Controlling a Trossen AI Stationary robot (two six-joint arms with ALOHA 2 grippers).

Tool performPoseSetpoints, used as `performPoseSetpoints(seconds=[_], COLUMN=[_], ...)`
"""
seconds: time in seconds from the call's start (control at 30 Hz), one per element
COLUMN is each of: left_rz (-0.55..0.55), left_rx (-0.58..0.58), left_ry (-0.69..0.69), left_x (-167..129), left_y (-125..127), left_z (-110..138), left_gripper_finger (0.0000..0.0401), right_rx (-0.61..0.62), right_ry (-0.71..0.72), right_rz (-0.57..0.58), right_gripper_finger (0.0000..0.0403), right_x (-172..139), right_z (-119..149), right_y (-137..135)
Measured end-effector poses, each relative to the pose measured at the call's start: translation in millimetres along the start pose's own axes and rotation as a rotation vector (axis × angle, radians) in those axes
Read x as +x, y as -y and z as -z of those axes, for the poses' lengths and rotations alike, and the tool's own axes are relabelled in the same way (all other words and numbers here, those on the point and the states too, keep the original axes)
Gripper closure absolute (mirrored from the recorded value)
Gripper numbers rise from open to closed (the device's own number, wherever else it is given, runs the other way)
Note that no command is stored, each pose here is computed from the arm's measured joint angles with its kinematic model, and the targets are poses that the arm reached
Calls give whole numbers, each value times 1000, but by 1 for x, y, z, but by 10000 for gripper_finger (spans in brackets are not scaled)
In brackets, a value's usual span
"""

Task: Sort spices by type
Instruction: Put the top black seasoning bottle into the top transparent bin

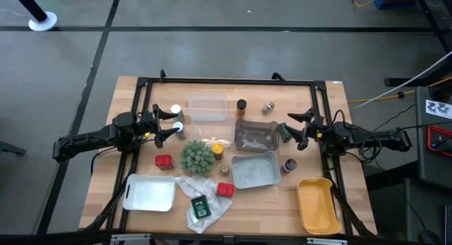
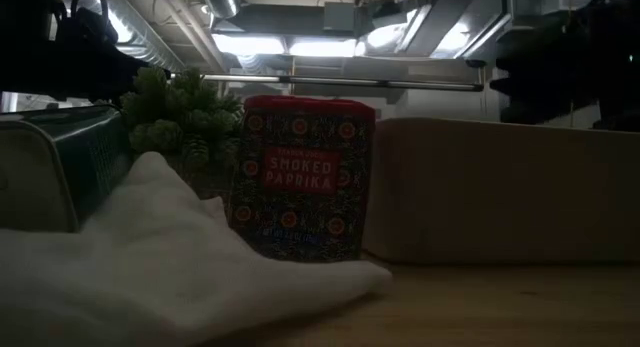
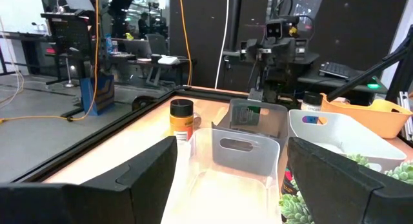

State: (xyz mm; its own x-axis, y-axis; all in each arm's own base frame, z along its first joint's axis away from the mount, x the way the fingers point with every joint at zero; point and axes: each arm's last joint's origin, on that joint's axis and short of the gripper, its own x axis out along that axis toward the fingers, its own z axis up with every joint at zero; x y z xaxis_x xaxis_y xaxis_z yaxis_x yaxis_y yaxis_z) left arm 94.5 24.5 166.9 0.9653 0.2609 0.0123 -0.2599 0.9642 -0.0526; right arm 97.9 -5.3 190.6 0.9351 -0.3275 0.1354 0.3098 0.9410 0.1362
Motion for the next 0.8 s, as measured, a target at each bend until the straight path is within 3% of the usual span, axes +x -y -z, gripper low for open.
performPoseSetpoints(seconds=[0.23,0.4,0.8], left_rz=[0,0,0], left_rx=[0,0,0], left_ry=[0,0,0], left_x=[0,0,0], left_y=[0,0,0], left_z=[0,0,0], left_gripper_finger=[119,119,119], right_rx=[16,-23,-189], right_ry=[60,27,-200], right_rz=[-3,47,343], right_gripper_finger=[116,116,116], right_x=[0,8,58], right_z=[-27,-39,-72], right_y=[-2,-5,-12])
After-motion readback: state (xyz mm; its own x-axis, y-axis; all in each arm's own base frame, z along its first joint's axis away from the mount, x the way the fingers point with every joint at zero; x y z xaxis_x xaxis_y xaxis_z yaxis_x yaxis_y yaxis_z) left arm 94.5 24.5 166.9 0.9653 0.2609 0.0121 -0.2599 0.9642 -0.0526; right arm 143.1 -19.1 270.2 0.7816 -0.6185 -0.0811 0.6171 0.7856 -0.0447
